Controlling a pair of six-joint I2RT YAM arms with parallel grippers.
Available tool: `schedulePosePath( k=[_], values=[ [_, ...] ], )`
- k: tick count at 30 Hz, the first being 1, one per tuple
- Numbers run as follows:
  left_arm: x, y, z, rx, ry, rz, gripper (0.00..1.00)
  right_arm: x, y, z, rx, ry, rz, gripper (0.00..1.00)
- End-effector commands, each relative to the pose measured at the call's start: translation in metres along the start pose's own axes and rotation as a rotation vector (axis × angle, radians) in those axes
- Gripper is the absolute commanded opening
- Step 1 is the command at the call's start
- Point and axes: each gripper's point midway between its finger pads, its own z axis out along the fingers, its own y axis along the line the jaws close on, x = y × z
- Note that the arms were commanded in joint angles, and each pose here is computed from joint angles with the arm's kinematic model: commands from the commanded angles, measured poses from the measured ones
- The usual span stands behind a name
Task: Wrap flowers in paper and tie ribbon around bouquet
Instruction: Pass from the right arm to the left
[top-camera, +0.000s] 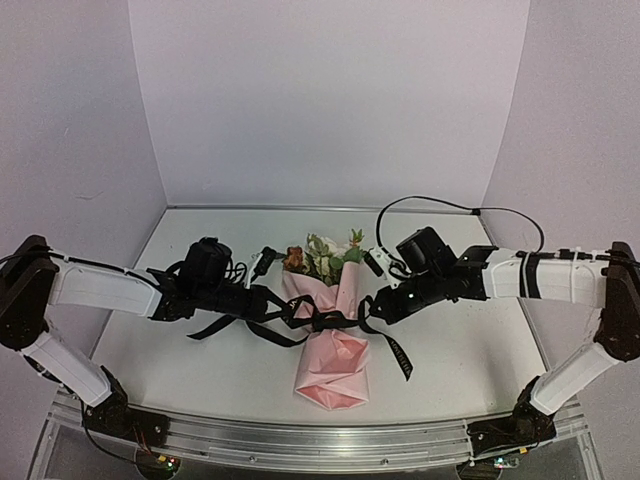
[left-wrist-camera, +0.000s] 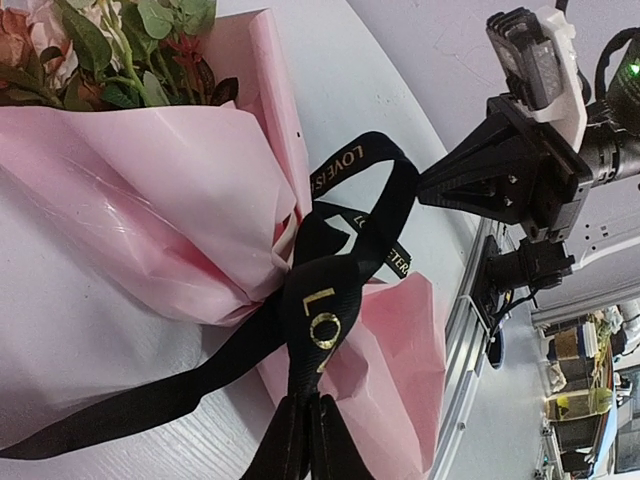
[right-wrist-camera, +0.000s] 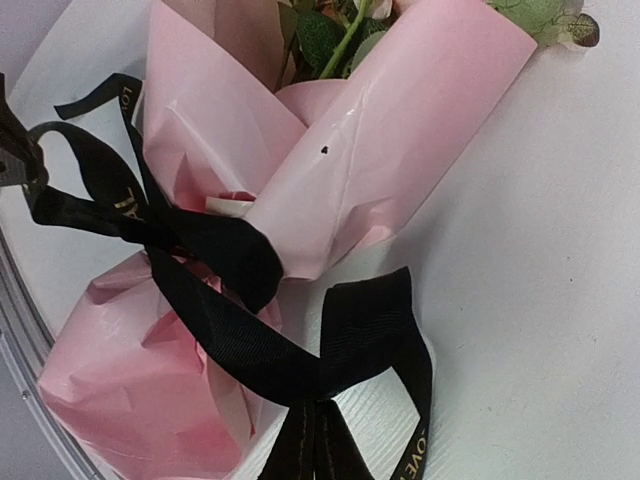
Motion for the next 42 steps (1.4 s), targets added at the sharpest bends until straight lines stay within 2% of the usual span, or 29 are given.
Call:
schedulePosePath(
  k=[1,4,9,12,17,21,27,30,35,42],
  values=[
    [-0.02,-0.011,-0.013,0.007,-0.114,0.027,0.07,-0.012,0.02,-0.022,-0.059,-0.036,0.052,0.0],
    [-0.021,-0.003,-0.022,-0.035,-0.169,0.011,0.14,-0.009,0.027,-0.028,-0.07,-0.026,0.064,0.0],
    [-0.025,0.001,-0.039,-0.076,-0.258,0.004,0.39,-0.004,0.041,-0.031,-0.057,0.016,0.047,0.0],
    [-0.032,-0.004,-0.048,-0.1,-0.293,0.053,0.45,-0.004,0.042,-0.03,-0.033,0.017,0.079,0.0],
    [-0.052,-0.038,-0.055,-0.134,-0.321,0.275,0.45,-0.012,0.037,-0.029,0.006,-0.012,0.198,0.0],
    [-0.044,-0.081,-0.024,-0.042,-0.206,0.532,0.44,-0.024,0.04,-0.029,0.003,-0.034,0.274,0.0],
    [-0.02,-0.102,0.008,0.113,-0.065,0.813,0.45,-0.034,0.048,-0.03,-0.024,-0.036,0.327,0.0],
    [-0.015,-0.099,0.019,0.129,-0.011,0.885,0.47,-0.033,0.05,-0.028,-0.036,-0.026,0.346,0.0],
    [-0.005,-0.089,0.04,0.152,0.061,0.917,0.47,-0.034,0.052,-0.027,-0.046,-0.023,0.377,0.0],
    [-0.008,-0.085,0.057,0.15,0.071,0.956,0.49,-0.038,0.056,-0.026,-0.07,-0.023,0.446,0.0]
  ],
)
